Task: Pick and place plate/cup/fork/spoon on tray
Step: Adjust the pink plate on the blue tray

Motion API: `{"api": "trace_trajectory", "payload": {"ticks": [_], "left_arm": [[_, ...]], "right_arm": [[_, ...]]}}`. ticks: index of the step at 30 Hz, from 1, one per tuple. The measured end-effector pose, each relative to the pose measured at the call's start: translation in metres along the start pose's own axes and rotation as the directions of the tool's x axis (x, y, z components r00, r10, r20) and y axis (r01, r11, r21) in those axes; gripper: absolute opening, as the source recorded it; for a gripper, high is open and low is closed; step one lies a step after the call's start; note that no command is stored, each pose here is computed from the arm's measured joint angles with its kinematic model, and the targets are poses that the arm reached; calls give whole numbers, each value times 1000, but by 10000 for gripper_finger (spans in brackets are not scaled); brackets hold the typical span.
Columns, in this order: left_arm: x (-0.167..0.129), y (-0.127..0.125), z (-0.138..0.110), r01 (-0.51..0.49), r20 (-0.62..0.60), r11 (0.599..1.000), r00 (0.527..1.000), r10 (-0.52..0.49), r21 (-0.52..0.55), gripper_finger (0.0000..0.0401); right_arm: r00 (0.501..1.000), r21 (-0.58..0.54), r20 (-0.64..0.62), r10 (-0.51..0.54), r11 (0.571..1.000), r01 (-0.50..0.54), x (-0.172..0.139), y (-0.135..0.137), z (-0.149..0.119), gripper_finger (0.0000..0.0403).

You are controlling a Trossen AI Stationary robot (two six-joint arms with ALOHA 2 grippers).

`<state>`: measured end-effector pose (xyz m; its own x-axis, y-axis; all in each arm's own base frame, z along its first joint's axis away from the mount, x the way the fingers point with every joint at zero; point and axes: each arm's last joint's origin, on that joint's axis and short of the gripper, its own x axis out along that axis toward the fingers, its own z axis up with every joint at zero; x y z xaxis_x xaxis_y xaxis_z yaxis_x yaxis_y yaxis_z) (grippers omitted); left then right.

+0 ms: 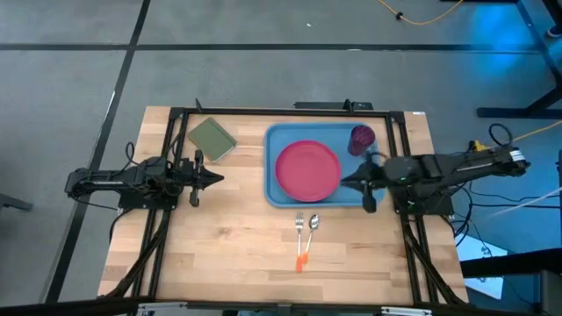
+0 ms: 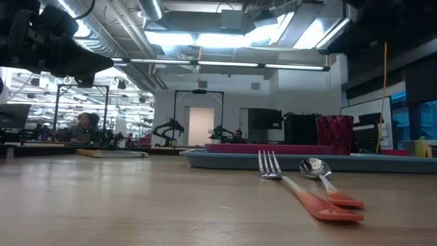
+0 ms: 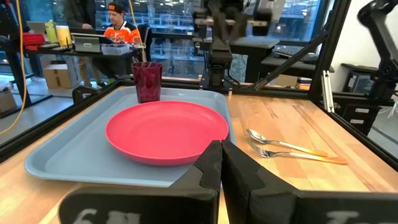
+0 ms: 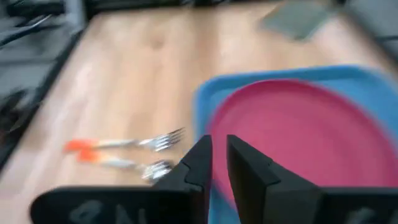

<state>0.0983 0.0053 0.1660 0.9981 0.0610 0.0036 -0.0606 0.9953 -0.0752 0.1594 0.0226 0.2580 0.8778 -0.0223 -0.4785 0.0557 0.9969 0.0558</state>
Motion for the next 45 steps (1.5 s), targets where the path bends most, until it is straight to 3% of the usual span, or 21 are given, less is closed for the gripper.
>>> {"api": "trace_trajectory", "payload": {"ticks": [3,12,25,35,45], "left_arm": [[0,0,0,0,0,1000,1000,0,0,0],[0,0,0,0,0,1000,1000,0,0,0],[0,0,0,-4,0,1000,1000,4,0,0],[0,0,0,-4,0,1000,1000,4,0,0],[0,0,0,-4,0,1000,1000,4,0,0]], "right_arm": [[987,-13,-88,133,991,-134,17,7,5,53],[899,108,-359,251,968,-227,74,6,-11,53],[877,182,-432,213,972,-146,121,-17,-29,53],[835,190,-482,267,962,-198,143,-18,-26,53],[799,290,-499,336,933,-211,155,-29,-37,53]]}}
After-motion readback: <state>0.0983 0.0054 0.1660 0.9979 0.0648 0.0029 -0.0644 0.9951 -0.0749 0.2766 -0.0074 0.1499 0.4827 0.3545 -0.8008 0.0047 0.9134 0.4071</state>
